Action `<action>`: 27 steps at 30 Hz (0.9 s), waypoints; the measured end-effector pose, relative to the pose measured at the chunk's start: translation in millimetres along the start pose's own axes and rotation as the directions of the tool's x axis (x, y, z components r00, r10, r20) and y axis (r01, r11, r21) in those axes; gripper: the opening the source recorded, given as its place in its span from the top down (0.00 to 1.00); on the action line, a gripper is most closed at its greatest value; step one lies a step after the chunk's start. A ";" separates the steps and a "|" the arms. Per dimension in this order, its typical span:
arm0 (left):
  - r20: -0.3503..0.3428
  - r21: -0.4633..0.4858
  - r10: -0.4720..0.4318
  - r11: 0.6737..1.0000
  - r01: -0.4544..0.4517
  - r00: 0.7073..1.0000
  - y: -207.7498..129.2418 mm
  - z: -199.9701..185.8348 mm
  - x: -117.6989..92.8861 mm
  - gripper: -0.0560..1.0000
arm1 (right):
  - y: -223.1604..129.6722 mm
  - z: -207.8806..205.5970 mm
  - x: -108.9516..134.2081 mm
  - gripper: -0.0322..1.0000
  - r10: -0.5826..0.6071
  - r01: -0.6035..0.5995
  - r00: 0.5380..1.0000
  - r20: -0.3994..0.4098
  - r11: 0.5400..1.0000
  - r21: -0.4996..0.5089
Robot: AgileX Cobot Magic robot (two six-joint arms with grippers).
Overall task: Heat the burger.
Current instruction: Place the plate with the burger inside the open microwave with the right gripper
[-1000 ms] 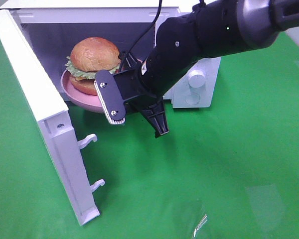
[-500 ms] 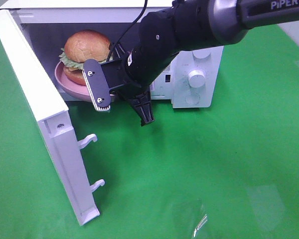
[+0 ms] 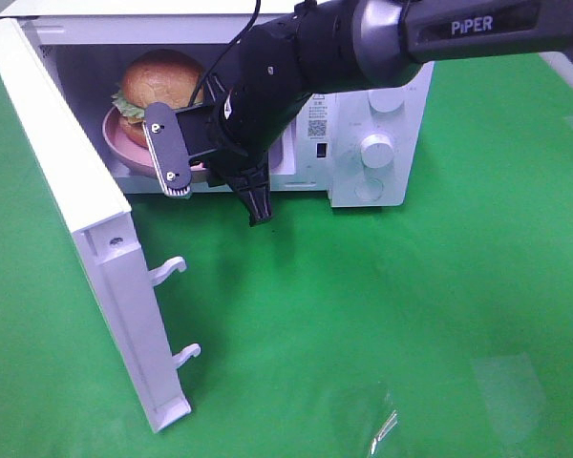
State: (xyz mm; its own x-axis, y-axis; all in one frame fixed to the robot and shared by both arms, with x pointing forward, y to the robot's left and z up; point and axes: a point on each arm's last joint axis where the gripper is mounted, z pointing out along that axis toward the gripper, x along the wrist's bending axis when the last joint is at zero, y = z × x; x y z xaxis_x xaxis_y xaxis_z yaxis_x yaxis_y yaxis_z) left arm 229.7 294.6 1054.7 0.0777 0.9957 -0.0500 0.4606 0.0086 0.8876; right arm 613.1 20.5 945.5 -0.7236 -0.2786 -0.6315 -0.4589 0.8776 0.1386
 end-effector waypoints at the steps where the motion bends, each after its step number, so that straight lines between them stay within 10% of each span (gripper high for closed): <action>1: 0.000 0.000 0.000 1.000 0.000 1.000 0.0 0.0 0.0 0.02 | 0.0 0.0 0.0 0.89 0.000 0.000 1.000 0.000 1.000 0.000; 27: 0.000 0.000 0.000 1.000 0.000 1.000 0.0 0.0 0.0 0.02 | -22.5 18.7 -10.7 0.82 0.035 -0.037 0.999 0.036 0.998 0.043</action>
State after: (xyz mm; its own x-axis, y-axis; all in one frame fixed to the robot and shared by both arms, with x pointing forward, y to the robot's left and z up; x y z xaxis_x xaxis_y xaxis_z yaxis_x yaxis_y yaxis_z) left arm 229.7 294.6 1054.7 0.0777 0.9957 -0.0500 0.4606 0.0086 0.8876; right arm 640.8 11.0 934.9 -0.7202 -0.2333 -0.6534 -0.4097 0.9030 0.1291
